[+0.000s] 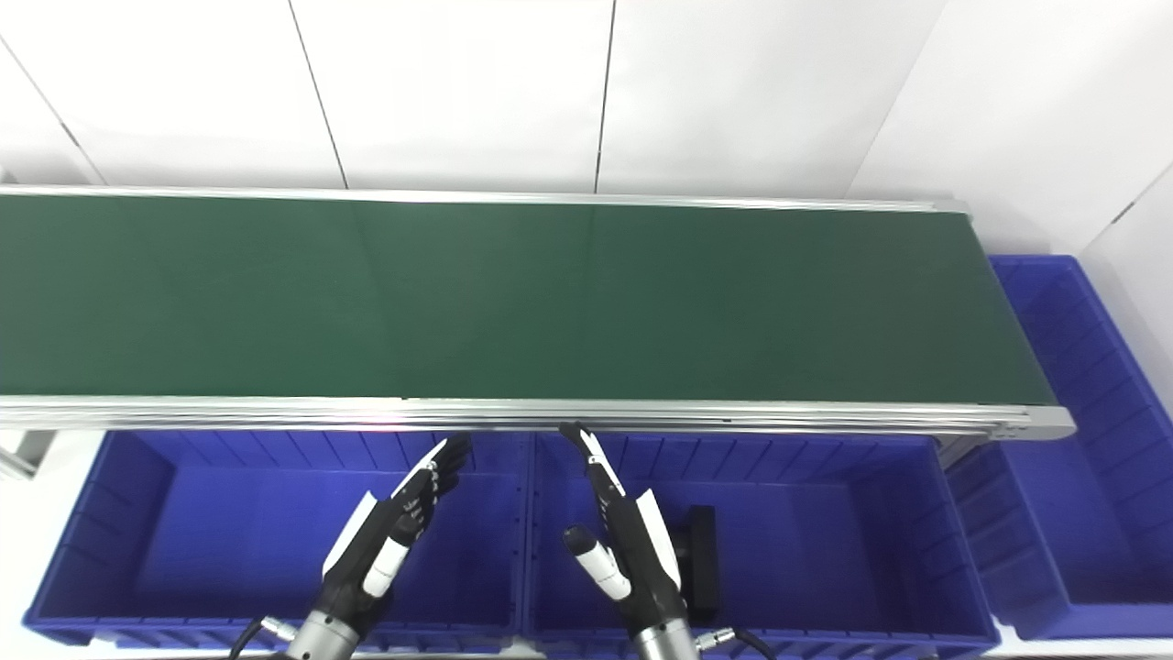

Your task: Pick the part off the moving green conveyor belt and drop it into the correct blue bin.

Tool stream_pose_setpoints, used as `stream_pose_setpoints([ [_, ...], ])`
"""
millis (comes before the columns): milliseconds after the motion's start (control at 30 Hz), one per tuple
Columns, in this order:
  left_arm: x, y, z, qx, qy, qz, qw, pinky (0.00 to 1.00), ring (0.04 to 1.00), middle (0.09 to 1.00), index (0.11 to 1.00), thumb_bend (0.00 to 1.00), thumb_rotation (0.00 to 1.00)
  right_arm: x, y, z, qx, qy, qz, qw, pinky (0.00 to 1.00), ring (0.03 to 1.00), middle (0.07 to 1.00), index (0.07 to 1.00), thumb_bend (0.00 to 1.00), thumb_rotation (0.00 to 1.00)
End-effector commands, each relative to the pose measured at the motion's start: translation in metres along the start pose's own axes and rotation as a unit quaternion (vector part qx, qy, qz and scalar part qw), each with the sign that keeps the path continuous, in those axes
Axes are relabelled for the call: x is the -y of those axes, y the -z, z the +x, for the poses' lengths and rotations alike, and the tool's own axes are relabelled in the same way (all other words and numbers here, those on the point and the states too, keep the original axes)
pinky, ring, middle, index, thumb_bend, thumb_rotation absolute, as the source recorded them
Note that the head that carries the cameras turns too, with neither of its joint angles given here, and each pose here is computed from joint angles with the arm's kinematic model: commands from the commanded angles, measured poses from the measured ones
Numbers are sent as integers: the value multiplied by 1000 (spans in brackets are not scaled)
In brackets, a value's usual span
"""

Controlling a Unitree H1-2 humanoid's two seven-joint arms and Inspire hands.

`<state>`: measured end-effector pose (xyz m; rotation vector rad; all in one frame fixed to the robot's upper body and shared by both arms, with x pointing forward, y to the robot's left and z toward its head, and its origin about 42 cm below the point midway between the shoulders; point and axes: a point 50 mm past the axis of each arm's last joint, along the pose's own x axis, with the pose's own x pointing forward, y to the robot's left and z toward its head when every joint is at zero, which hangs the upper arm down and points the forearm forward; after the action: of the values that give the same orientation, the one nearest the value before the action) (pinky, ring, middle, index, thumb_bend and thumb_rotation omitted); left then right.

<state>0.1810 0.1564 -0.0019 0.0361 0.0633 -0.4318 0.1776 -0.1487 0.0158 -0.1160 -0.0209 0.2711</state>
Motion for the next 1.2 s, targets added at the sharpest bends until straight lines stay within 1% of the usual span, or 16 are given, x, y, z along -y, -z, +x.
stream_pose_setpoints([
  [0, 0, -11, 5, 37, -3, 8, 999, 974, 981, 971, 947, 822, 1000, 0, -8, 6, 36, -2, 8, 999, 1000, 1000, 986, 945, 898, 1000],
  [200, 1, -11, 6, 38, -4, 1, 999, 980, 985, 975, 948, 821, 1000, 2, -3, 3, 24, -3, 7, 1000, 1000, 992, 981, 943, 893, 1000],
  [600, 3, -13, 8, 38, -9, 16, 999, 974, 980, 970, 944, 844, 1000, 3, 5, -1, 10, -4, 5, 1000, 992, 986, 979, 946, 871, 1000],
  [767, 3, -12, 7, 38, -8, 11, 999, 981, 985, 973, 947, 858, 1000, 2, 6, -1, 7, -2, 1, 1000, 973, 978, 977, 943, 874, 1000],
  [900, 2, -12, 6, 37, -7, 11, 999, 982, 986, 974, 948, 850, 1000, 1, 6, -2, 7, -2, 2, 1000, 965, 976, 979, 944, 874, 1000],
  [1167, 1, -13, 7, 39, -14, 14, 999, 967, 977, 970, 945, 846, 1000, 2, 5, -3, 9, -1, 4, 1000, 970, 979, 977, 943, 880, 1000],
])
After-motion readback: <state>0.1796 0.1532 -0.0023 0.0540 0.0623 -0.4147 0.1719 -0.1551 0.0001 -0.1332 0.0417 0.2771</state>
